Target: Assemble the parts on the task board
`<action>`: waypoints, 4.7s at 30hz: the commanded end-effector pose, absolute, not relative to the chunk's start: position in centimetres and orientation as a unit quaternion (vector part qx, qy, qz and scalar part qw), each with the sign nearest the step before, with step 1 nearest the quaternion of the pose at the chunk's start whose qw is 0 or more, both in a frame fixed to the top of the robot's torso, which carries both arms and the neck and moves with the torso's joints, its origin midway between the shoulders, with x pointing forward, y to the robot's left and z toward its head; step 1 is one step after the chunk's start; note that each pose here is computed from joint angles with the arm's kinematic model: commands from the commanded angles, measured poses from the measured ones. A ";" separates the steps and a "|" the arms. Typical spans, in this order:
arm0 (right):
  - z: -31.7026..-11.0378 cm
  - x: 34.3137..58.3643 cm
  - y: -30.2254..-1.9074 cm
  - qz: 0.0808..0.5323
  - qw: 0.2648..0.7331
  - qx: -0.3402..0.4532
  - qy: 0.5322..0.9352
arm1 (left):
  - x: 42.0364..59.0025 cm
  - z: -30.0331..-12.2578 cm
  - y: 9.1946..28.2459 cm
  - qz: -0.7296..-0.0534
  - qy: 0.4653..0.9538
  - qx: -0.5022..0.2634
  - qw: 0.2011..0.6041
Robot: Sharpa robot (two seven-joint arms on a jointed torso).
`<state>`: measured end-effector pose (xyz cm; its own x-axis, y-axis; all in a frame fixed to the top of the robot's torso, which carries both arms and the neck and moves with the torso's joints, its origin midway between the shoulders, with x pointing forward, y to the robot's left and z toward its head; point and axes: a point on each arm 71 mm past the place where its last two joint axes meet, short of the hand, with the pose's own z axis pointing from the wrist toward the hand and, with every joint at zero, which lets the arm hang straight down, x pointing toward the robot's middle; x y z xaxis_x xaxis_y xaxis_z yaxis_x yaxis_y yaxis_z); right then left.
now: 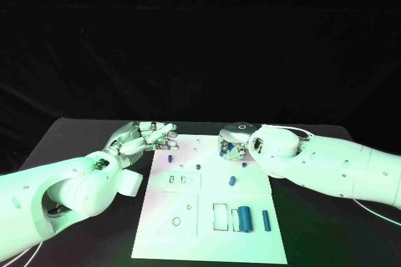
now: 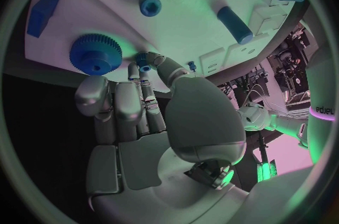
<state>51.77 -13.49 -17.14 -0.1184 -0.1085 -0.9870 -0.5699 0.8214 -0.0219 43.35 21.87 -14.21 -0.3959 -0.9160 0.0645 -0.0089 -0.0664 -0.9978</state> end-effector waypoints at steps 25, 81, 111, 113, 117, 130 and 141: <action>-15.4 51.4 -12.6 0.224 0.672 -0.213 0.673 | 43.6 -14.2 22.0 -0.605 0.573 -0.411 0.369; -15.7 54.2 -7.1 0.211 0.692 -0.215 0.656 | 43.8 -14.0 22.0 -0.608 0.571 -0.412 0.367; -16.2 54.3 -6.6 0.210 0.677 -0.223 0.669 | 43.9 -13.9 21.9 -0.608 0.571 -0.412 0.367; -16.2 54.4 -6.8 0.209 0.677 -0.222 0.670 | 43.9 -13.9 22.0 -0.608 0.571 -0.412 0.368; -16.2 54.4 -6.9 0.208 0.678 -0.221 0.670 | 43.9 -13.9 22.0 -0.607 0.571 -0.412 0.368; -16.1 54.2 -6.7 0.214 0.683 -0.219 0.663 | 44.0 -14.0 22.0 -0.607 0.571 -0.413 0.368; -16.1 54.3 -6.7 0.214 0.686 -0.217 0.661 | 44.0 -14.0 22.1 -0.607 0.571 -0.413 0.367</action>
